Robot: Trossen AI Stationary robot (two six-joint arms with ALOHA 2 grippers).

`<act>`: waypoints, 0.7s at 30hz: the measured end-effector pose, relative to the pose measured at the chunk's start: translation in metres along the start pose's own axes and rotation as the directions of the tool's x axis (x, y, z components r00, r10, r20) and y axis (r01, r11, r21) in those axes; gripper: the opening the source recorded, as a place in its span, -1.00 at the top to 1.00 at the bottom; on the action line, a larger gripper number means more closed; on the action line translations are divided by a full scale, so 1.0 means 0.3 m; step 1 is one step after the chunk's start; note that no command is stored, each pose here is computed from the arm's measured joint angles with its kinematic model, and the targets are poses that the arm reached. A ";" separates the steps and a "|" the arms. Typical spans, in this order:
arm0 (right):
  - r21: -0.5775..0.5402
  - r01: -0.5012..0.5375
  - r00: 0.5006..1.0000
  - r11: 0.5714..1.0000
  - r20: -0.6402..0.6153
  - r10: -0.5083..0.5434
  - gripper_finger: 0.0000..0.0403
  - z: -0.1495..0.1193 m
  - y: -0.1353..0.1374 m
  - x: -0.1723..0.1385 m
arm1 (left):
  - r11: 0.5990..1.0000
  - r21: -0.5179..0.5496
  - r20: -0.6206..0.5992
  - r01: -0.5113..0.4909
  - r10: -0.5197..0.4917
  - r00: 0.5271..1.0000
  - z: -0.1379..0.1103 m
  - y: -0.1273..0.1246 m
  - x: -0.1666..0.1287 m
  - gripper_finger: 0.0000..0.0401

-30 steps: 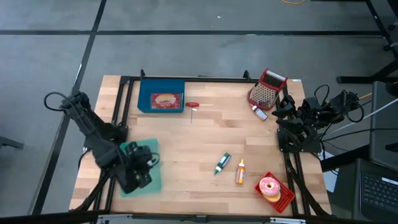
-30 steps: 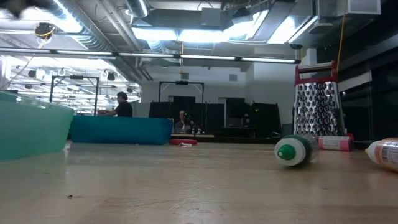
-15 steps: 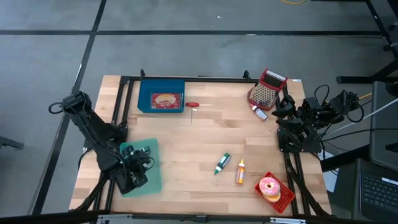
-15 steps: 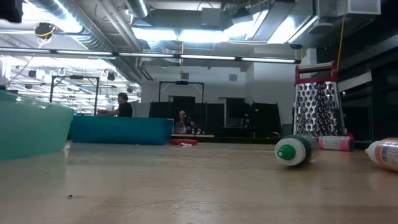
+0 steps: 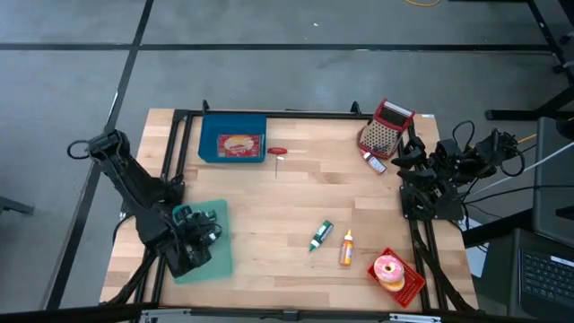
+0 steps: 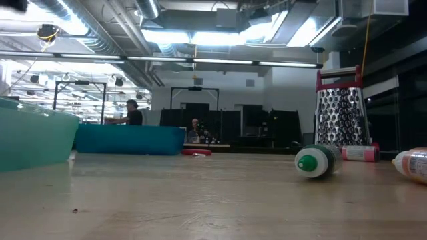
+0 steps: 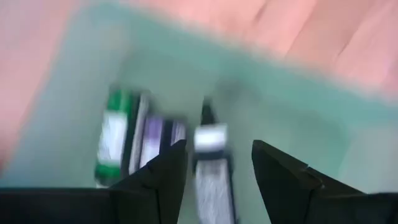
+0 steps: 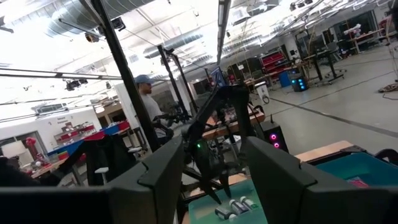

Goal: Pick & Place Food Item
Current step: Put the green food coloring bottle into the green bin

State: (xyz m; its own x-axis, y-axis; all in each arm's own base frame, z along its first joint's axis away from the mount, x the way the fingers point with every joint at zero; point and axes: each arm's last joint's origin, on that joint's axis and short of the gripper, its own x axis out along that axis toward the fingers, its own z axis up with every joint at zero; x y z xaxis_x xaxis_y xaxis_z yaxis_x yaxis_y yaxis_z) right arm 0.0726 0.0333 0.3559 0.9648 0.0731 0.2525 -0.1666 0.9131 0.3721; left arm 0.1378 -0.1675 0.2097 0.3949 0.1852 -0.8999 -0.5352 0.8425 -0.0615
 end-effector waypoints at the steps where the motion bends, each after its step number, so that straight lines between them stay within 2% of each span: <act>1: -0.001 0.002 1.000 1.000 0.000 -0.002 0.10 0.000 0.000 0.000 | 1.000 -0.009 0.038 0.011 -0.010 0.999 0.024 -0.001 -0.019 0.13; 4: -0.004 0.001 1.000 1.000 0.001 -0.001 0.10 0.000 0.000 0.000 | 0.995 -0.079 0.172 0.068 -0.054 0.984 0.120 0.003 -0.088 0.14; 6: -0.001 0.002 1.000 1.000 0.000 -0.002 0.10 0.000 0.000 0.000 | 0.979 -0.161 0.281 0.127 -0.078 0.957 0.201 0.015 -0.141 0.14; 9: 0.005 0.001 1.000 1.000 0.000 -0.001 0.10 0.000 0.000 0.000 | 0.927 -0.250 0.468 0.280 -0.138 0.873 0.328 0.042 -0.230 0.14; 11: 0.004 0.001 1.000 1.000 0.001 -0.001 0.10 0.000 0.000 0.000 | 0.885 -0.223 0.565 0.409 -0.225 0.794 0.406 0.057 -0.284 0.14; 13: 0.003 0.001 1.000 1.000 0.000 -0.001 0.10 0.000 0.000 0.000 | 0.837 -0.128 0.626 0.532 -0.348 0.698 0.482 0.069 -0.331 0.14; 15: 0.000 0.002 1.000 1.000 0.000 -0.002 0.10 0.000 0.000 0.000 | 0.801 -0.027 0.654 0.598 -0.438 0.616 0.546 0.081 -0.352 0.15; 16: -0.001 0.002 1.000 1.000 -0.003 -0.002 0.10 -0.001 0.000 0.000 | 0.804 -0.004 0.660 0.595 -0.445 0.605 0.569 0.090 -0.346 0.16; 17: -0.002 0.003 1.000 1.000 -0.005 -0.003 0.10 -0.002 -0.001 0.000 | 0.820 0.001 0.661 0.573 -0.431 0.615 0.589 0.098 -0.330 0.17; 21: 0.002 0.003 1.000 1.000 -0.005 -0.003 0.10 -0.002 -0.001 0.000 | 0.889 0.017 0.593 0.458 -0.378 0.711 0.662 0.113 -0.213 0.21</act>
State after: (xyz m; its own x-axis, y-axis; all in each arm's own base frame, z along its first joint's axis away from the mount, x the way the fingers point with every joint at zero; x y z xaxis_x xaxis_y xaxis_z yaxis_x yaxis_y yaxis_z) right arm 0.0727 0.0333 0.3553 0.9663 0.0724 0.2472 -0.1641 0.9127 0.3742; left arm 0.2428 -0.0502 0.3508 0.9258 0.1129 -0.3609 -0.2818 0.8423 -0.4594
